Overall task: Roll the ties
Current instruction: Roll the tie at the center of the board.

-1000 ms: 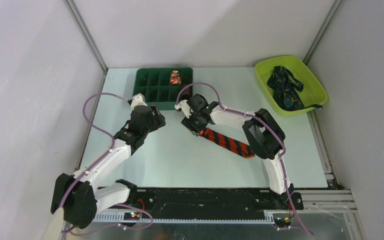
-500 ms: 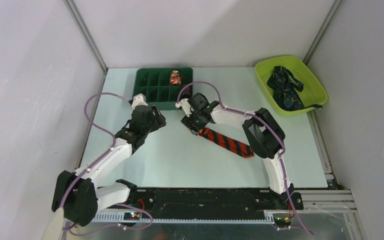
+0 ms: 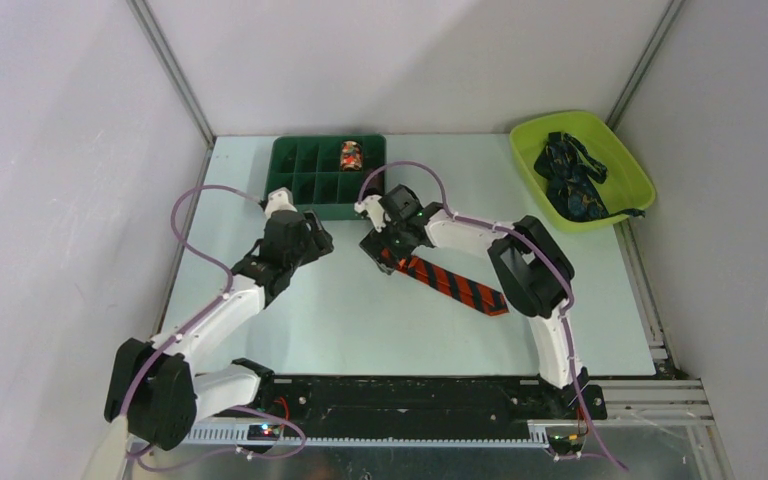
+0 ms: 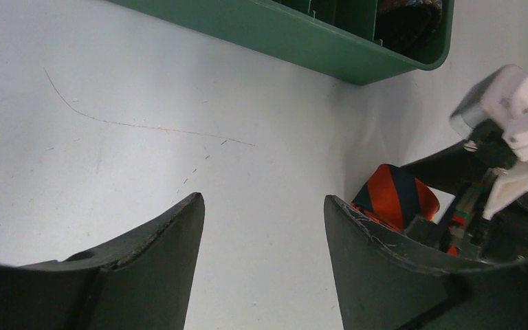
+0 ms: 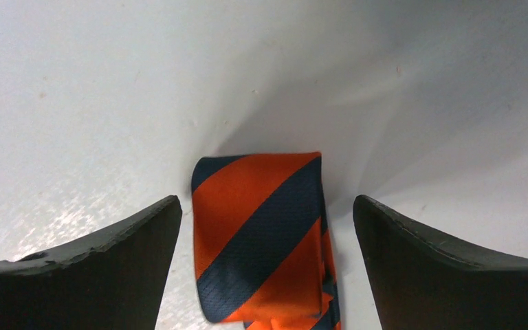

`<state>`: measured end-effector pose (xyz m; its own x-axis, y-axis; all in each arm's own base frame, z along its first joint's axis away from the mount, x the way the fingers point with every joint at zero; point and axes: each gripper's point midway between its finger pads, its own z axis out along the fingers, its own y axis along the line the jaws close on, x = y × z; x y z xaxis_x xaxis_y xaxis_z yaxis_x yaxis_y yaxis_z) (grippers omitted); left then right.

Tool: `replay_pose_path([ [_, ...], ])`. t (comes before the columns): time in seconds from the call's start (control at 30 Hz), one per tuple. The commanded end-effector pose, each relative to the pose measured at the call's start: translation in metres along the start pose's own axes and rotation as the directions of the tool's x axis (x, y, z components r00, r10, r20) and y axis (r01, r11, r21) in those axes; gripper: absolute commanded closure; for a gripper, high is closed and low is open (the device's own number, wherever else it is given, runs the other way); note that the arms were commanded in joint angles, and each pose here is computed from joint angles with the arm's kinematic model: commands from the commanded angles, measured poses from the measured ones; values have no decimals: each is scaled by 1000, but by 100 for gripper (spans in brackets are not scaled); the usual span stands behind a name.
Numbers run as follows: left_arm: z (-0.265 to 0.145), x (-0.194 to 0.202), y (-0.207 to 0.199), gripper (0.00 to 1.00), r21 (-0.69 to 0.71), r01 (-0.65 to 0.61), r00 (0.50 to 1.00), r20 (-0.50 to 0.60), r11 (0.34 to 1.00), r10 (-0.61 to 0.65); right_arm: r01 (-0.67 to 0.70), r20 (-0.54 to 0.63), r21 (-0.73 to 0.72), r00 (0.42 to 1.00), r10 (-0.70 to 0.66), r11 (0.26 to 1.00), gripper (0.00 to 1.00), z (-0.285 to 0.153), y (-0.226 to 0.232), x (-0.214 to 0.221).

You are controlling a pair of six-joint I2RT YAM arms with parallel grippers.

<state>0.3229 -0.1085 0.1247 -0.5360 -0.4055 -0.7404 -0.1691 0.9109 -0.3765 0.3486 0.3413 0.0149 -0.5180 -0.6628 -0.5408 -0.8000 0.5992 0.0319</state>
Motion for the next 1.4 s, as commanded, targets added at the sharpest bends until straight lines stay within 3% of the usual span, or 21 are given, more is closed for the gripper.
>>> replay_pose_path([
  [0.0,0,-21,-13,29,34,31,998,46,999,-32,-45,169,-21,984,48,999,1,-44,4,-45],
  [0.2,8,-19,-22,27,63,41,999,29,997,-43,-201,281,-34,938,202,979,1,-84,-4,-59],
  [0.43,17,-21,-38,24,119,32,999,10,992,-34,-533,338,-64,784,521,844,3,-121,-31,-47],
  [0.5,20,-20,-45,24,146,32,999,0,989,-32,-613,326,-97,725,607,784,12,-124,-35,-40],
  [0.6,30,-19,-56,24,177,34,999,-14,984,-32,-687,282,-179,650,706,704,38,-120,-28,-29],
  [0.7,39,-14,-67,24,215,40,998,-46,976,-30,-719,249,-232,607,755,655,55,-114,-20,-26],
  [0.73,41,-13,-70,24,223,42,998,-52,974,-31,-725,233,-236,604,762,647,61,-109,-14,-21],
  [0.87,47,-8,-80,24,264,49,997,-74,963,-31,-739,218,-269,579,786,618,68,-99,-1,-20],
  [1.1,57,-1,-89,24,308,39,996,-84,951,-14,-762,197,-323,526,828,561,72,-84,4,-26],
  [1.37,64,18,-104,24,375,16,992,-121,927,32,-786,137,-325,512,848,527,75,-64,7,-15],
])
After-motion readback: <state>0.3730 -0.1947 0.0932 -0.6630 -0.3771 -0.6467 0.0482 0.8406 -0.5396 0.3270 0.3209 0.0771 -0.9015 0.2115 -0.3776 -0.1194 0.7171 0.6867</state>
